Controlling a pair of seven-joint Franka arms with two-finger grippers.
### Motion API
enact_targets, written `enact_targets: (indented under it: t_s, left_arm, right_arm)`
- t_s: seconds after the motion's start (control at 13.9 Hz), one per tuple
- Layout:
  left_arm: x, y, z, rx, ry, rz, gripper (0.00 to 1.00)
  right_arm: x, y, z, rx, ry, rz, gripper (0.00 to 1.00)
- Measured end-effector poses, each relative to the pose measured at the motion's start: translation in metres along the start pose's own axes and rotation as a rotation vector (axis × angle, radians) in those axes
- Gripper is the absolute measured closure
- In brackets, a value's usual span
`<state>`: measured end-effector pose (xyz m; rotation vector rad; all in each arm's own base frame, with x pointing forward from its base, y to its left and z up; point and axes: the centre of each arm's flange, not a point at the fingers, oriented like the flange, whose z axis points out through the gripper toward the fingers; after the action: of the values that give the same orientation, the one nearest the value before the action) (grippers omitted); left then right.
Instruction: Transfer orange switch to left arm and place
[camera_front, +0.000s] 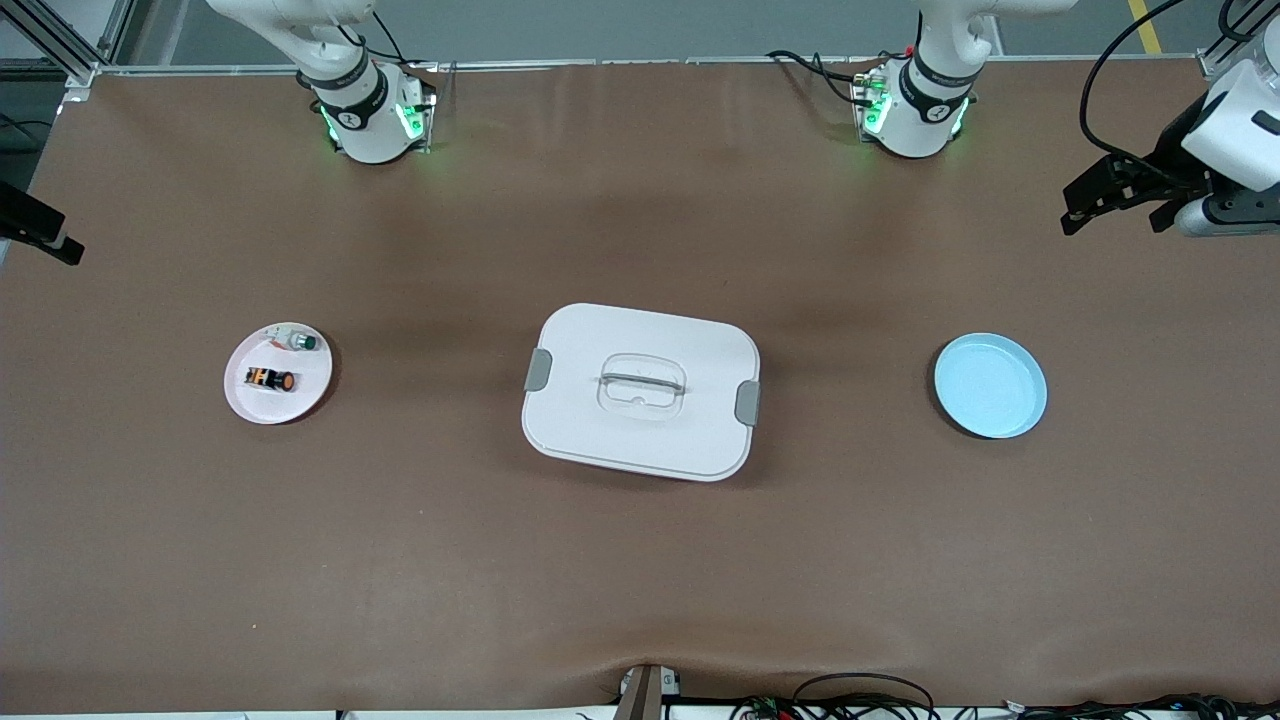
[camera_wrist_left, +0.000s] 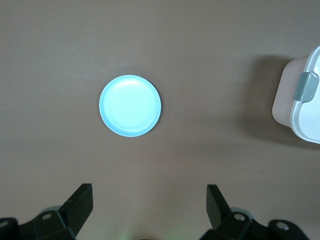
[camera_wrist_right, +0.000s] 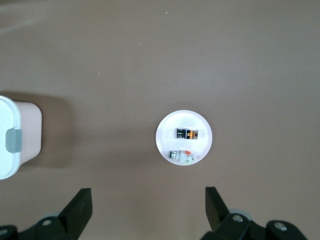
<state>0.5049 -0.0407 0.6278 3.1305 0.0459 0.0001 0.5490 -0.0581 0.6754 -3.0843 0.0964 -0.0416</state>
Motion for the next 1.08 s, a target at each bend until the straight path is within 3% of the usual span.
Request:
enact_targets:
  t_s: [1.08]
  left_arm:
    - [0.0024,0.0002,0.0019,0.001,-0.003,0.000,0.00]
  right_arm:
    - [-0.0009,-0.0003,0.0005,-0.007,-0.007,-0.001,0.00]
